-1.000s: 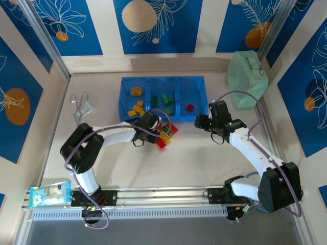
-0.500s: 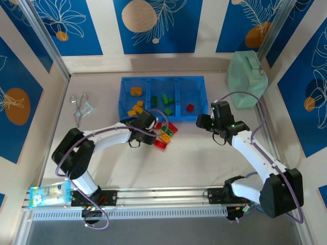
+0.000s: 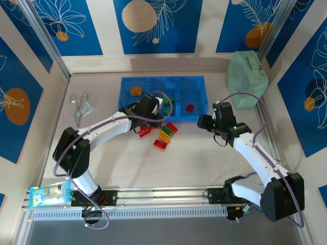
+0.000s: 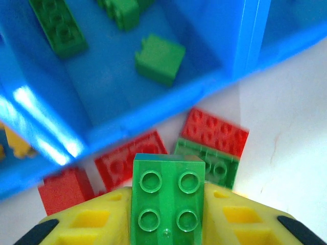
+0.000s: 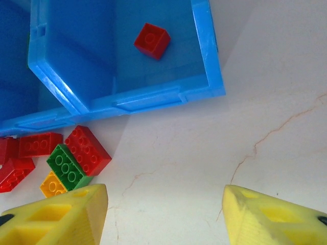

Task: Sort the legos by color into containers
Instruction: Place the lego in the container.

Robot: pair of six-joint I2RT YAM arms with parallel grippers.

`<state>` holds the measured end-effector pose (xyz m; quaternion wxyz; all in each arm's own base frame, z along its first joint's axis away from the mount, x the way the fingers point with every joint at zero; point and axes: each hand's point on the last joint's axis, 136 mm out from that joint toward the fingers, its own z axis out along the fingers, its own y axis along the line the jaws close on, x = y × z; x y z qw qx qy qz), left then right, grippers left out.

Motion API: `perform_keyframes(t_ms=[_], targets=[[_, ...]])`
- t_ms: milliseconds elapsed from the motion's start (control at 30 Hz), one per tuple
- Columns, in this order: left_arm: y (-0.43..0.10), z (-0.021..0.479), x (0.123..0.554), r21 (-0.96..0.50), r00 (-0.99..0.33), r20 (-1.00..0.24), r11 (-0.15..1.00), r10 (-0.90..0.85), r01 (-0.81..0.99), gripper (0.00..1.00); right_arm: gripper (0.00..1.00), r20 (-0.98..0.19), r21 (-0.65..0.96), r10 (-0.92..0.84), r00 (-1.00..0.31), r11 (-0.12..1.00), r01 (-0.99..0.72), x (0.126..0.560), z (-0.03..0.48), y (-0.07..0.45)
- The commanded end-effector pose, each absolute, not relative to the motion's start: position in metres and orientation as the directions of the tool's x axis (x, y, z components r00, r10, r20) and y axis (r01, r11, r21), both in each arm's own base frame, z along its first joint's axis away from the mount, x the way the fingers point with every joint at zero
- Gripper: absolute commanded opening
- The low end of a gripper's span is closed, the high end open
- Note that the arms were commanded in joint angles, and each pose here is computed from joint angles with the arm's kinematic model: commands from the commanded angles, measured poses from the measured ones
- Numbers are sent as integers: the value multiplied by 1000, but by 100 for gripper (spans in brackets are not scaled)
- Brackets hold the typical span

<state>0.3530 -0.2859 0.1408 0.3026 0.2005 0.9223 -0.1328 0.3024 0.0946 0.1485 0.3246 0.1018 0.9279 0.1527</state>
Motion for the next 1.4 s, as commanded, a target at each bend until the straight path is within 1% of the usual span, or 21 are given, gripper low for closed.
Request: perform_keyframes(t_ms=[0, 167, 367, 433, 533, 567, 667, 800, 1000, 1067, 1200, 1367], targets=[[-287, 136, 380, -103, -740, -604, 891, 297, 441, 34, 61, -537, 382, 275, -797, 922, 60, 292, 142, 102], [-294, 135, 416, -90, -737, -612, 900, 288, 427, 34, 61, -506, 402, 246, -827, 915, 27, 282, 131, 111], [-295, 135, 446, -79, -737, -615, 907, 282, 413, 36, 62, -494, 406, 209, -844, 914, -11, 272, 124, 121], [-295, 136, 452, -74, -736, -615, 909, 281, 409, 39, 62, -496, 402, 198, -845, 915, -21, 271, 124, 124], [-298, 142, 457, -77, -729, -624, 906, 281, 415, 53, 63, -497, 402, 189, -847, 915, -32, 270, 125, 129], [-300, 145, 457, -83, -725, -629, 903, 280, 421, 56, 63, -496, 405, 188, -848, 914, -35, 271, 125, 131], [-299, 157, 455, -90, -713, -646, 901, 271, 424, 58, 64, -496, 410, 180, -850, 911, -46, 271, 126, 137], [-297, 172, 441, -105, -693, -673, 895, 256, 434, 58, 64, -493, 414, 151, -857, 907, -78, 274, 128, 151], [-289, 188, 400, -161, -645, -733, 866, 216, 474, 58, 62, -478, 417, 64, -876, 894, -162, 281, 126, 188], [-279, 188, 382, -185, -637, -749, 863, 186, 470, 58, 60, -471, 424, 24, -882, 883, -203, 284, 126, 206], [-253, 177, 351, -214, -647, -751, 878, 133, 428, 58, 58, -458, 433, -59, -887, 857, -281, 290, 123, 241], [-217, 144, 311, -220, -693, -713, 906, 104, 362, 58, 59, -422, 407, -165, -892, 844, -349, 301, 107, 275]])
